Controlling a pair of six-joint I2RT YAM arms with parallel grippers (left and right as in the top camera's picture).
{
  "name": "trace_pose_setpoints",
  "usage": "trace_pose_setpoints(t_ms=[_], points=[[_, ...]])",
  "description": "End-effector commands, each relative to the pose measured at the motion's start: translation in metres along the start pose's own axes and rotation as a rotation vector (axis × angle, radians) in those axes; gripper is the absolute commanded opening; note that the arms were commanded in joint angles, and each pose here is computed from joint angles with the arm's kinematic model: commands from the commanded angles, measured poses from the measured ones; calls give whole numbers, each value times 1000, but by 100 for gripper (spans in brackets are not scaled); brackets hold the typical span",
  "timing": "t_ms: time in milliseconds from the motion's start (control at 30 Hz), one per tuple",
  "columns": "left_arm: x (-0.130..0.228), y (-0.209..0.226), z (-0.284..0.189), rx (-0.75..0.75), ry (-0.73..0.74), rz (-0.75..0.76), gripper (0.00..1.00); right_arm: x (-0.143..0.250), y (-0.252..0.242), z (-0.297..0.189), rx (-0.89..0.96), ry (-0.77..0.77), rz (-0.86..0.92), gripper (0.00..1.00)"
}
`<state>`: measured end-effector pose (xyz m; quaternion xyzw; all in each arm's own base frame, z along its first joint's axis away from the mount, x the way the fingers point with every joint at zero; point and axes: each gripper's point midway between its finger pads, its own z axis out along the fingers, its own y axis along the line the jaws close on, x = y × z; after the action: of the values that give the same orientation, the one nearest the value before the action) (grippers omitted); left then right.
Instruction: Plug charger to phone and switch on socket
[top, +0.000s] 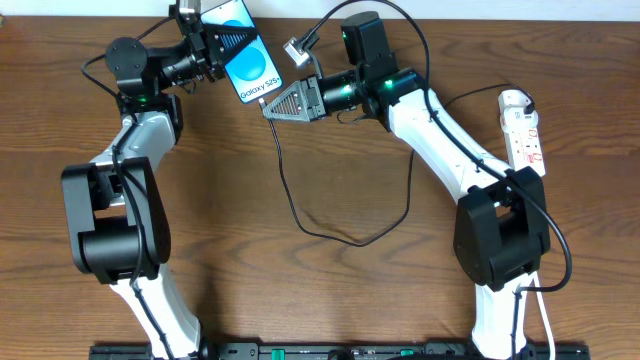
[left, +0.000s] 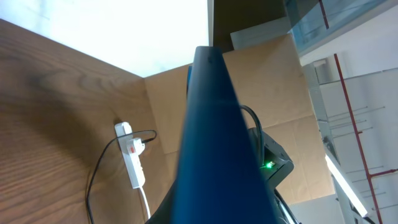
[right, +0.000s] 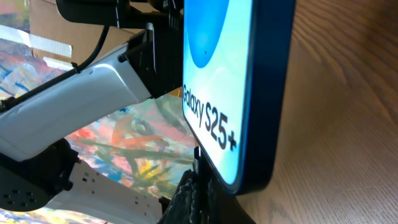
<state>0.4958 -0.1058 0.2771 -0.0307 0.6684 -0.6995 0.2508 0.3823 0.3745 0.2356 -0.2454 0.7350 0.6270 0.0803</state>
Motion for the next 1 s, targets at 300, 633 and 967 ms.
trace_pose_setpoints(t_ms=[300,633,967], points=[[3,-11,2,10,20,37,7,-11,10,-14,11,-36,-22,1],[7,-10,1,8,43,37,7,-15,10,-15,13,-49,-43,1],[-1,-11,1,11,0,49,7,-9,17,-13,-28,-18,-39,1]])
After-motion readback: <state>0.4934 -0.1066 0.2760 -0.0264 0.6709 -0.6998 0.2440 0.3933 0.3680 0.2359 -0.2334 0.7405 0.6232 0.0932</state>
